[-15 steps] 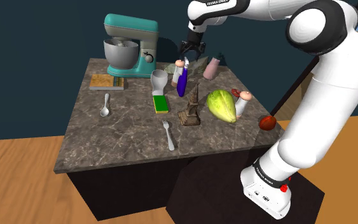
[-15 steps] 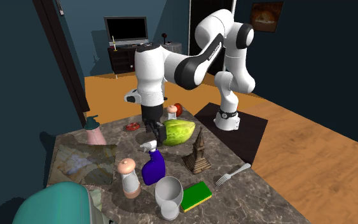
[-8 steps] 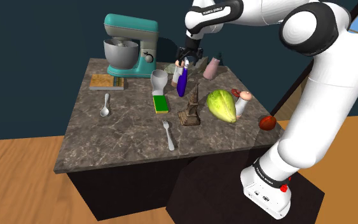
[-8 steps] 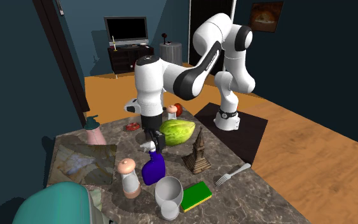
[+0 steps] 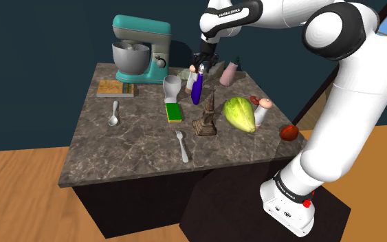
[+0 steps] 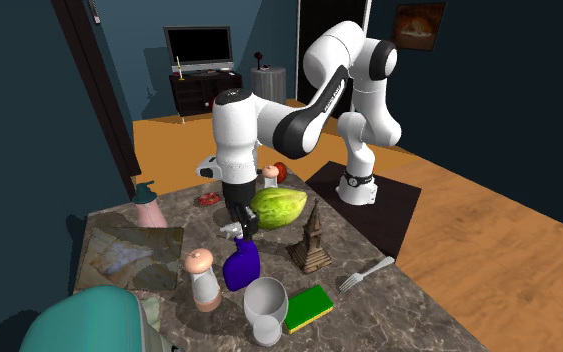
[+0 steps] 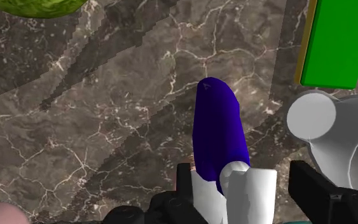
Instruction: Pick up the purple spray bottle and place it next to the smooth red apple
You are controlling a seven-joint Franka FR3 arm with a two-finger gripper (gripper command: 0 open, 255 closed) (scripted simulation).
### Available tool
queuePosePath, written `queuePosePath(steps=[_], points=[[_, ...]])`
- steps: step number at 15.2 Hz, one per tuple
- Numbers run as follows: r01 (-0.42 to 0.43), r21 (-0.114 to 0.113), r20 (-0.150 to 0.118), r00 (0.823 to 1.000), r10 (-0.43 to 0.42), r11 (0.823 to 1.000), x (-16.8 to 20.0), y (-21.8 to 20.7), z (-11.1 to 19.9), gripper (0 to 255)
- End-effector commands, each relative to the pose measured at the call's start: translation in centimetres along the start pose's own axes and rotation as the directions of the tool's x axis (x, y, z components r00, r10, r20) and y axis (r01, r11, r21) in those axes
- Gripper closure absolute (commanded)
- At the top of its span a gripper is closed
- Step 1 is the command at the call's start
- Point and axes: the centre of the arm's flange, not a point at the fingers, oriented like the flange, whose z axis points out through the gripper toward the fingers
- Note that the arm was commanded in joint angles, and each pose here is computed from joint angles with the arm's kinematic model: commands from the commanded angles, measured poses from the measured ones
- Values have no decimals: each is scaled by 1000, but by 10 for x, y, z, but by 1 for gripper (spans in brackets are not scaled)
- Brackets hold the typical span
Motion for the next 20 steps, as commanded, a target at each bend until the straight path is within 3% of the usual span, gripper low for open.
queuePosePath(steps=[1, 9, 20], points=[[0, 0, 0, 1000, 0, 1000, 0, 0, 0, 255], [0, 0, 0, 1000, 0, 1000, 0, 0, 0, 255], [0, 0, 0, 1000, 0, 1000, 2, 0, -58, 255]])
